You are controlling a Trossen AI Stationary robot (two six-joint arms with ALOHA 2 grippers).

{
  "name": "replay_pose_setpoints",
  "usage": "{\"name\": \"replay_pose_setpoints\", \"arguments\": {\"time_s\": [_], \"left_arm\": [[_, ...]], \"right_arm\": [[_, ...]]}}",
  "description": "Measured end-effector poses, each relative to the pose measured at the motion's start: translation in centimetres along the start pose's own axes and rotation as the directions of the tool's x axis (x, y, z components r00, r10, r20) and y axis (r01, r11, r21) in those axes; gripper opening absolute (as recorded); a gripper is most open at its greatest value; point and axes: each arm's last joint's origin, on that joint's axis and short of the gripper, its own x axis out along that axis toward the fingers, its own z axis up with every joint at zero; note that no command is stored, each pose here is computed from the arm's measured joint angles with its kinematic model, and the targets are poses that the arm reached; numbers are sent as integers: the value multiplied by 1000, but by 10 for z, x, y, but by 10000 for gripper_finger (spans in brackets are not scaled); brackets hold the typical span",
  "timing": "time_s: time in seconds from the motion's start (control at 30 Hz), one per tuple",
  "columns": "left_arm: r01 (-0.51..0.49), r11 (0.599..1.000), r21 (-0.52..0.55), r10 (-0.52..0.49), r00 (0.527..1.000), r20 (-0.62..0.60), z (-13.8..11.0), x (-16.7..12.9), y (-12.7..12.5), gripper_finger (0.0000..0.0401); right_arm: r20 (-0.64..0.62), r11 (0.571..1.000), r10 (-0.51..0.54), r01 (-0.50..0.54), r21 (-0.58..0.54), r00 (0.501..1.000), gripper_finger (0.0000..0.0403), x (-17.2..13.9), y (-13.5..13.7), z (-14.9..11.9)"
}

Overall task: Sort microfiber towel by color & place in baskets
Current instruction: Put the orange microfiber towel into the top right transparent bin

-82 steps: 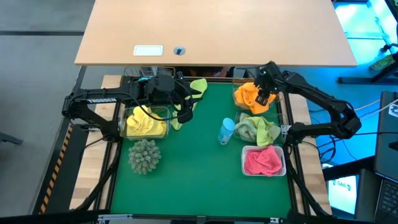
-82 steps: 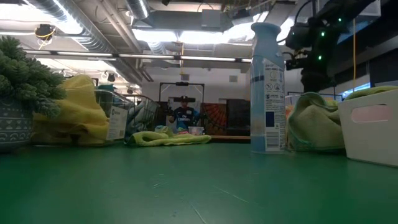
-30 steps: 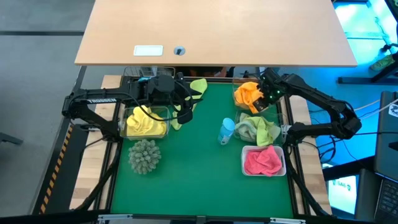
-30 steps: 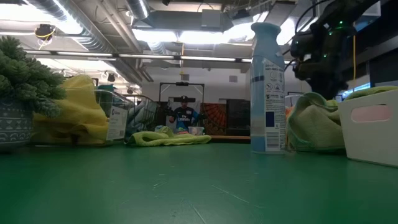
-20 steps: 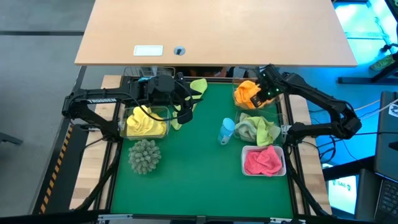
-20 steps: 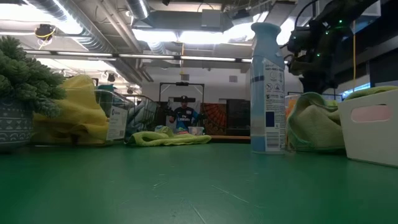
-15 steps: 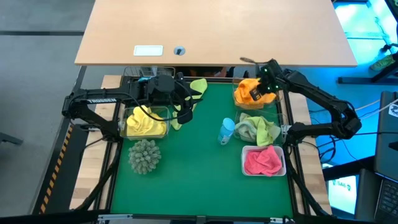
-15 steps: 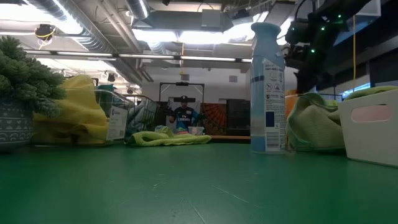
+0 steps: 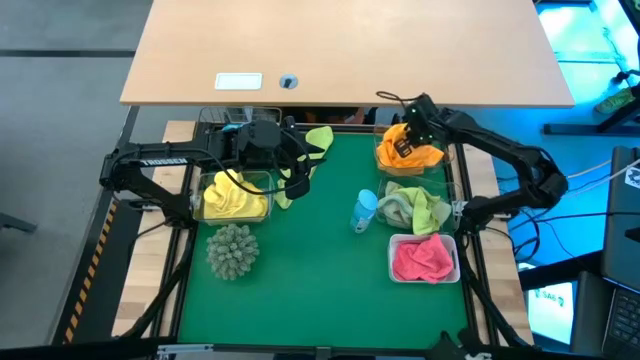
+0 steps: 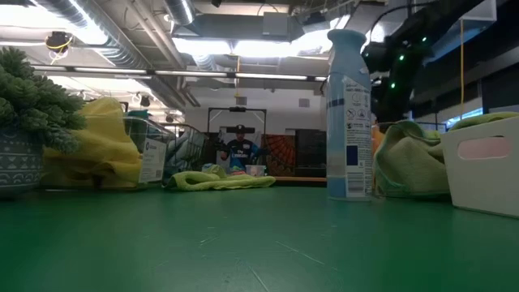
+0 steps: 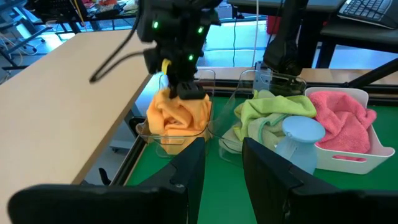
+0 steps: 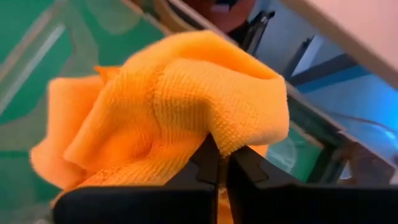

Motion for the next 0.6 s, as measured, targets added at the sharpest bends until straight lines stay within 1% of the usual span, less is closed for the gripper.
{"name": "replay_pose_setpoints", "arguments": {"time_s": [0.17,0.3,0.6], "left_arm": [[0,1000,0,0,1000,0,0,0,0,102],[0,1000,0,0,1000,0,0,0,0,102],[0,1000,1,0,1000,0,0,0,0,102]], "right_arm": [[-95,1000,-5,4,-18,995,10,26,4,-1],[-139,1000,-6,2,-26,990,10,39,7,-2],[-155,1000,-2,-2,-27,988,28,42,7,-2]]}}
